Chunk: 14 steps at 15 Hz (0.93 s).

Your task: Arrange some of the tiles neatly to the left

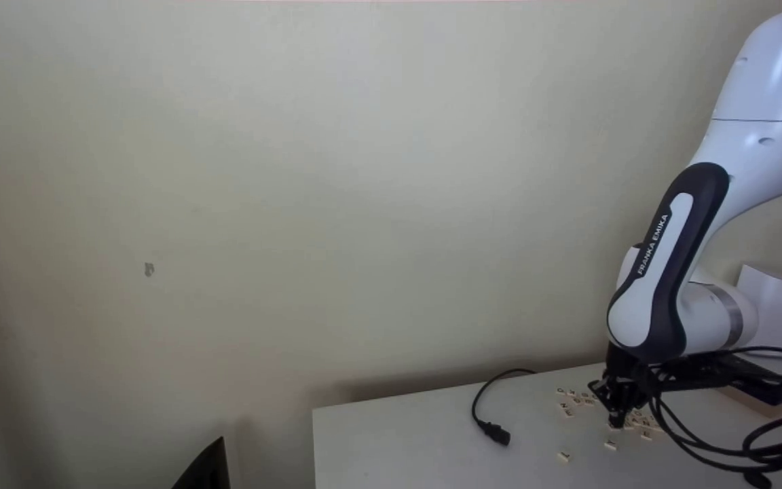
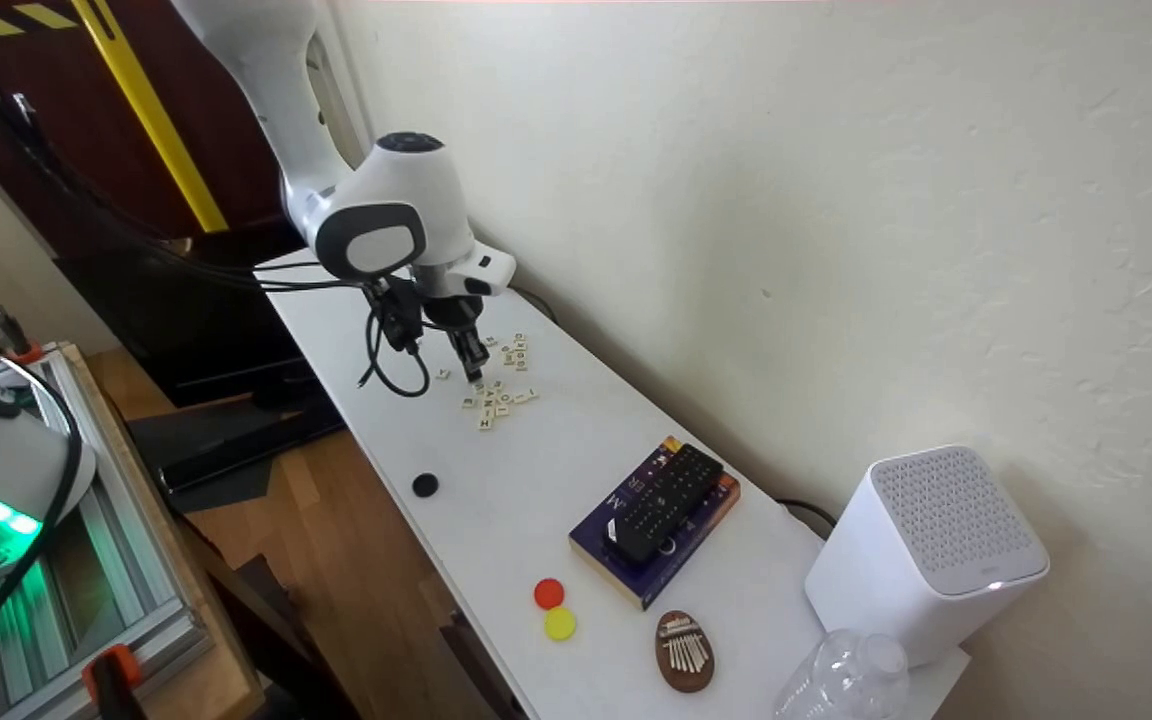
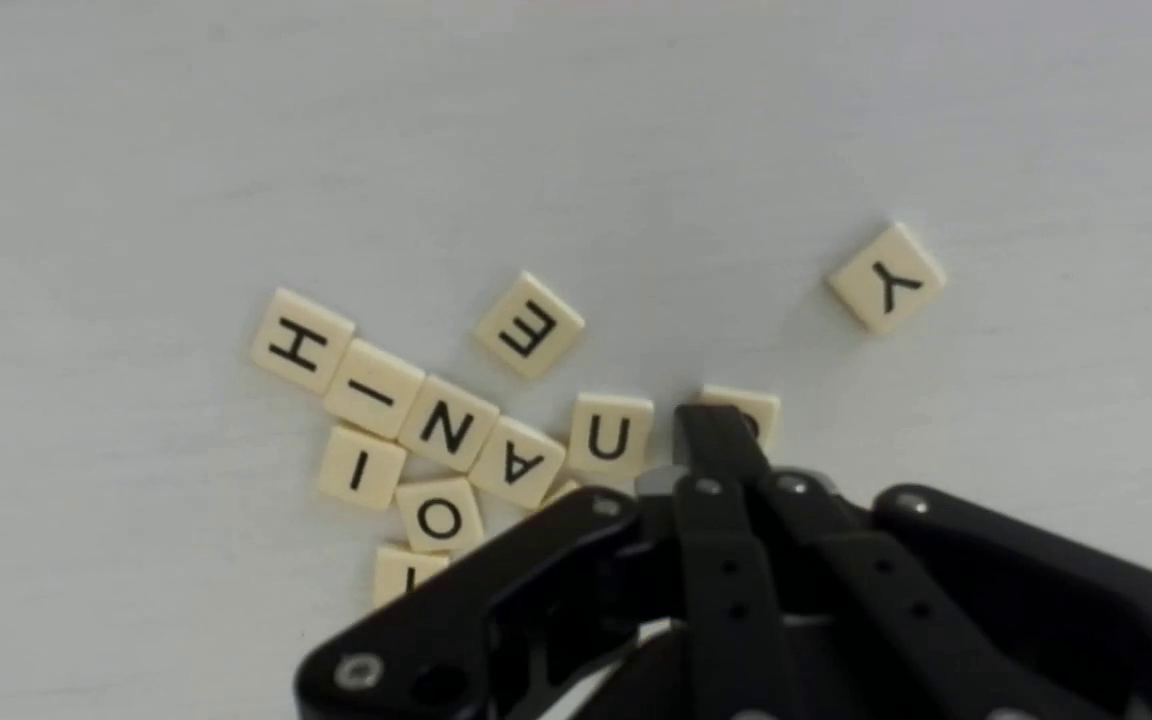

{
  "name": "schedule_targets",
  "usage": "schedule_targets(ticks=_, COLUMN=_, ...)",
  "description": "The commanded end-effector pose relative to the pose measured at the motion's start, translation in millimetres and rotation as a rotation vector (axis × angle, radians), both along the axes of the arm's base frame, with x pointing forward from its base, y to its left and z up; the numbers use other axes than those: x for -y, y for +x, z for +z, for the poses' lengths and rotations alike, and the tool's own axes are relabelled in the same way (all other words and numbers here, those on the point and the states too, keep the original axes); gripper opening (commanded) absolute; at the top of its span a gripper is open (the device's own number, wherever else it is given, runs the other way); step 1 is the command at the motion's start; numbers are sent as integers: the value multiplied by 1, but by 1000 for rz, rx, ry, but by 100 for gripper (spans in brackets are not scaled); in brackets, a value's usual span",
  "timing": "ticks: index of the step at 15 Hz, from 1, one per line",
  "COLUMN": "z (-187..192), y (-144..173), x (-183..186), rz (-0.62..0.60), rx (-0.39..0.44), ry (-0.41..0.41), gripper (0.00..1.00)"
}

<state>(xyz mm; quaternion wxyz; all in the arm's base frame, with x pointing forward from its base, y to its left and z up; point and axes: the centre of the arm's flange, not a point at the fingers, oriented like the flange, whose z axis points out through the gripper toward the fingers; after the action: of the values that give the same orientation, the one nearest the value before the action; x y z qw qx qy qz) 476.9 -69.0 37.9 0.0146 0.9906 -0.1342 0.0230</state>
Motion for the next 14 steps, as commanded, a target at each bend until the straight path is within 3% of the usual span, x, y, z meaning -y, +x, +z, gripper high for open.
schedule_targets(ticks=1, z=-11, y=-17, x=-4, rz=-153, rx=-82, ry=9, gripper=0)
schedule_targets(ticks=9, z=-12, y=-7, x=-7, rz=-448, rx=-107, ry=16, gripper=0)
schedule_targets(ticks=14, z=-12, y=-4, x=-10, rz=-520, rx=-122, ry=30, gripper=0)
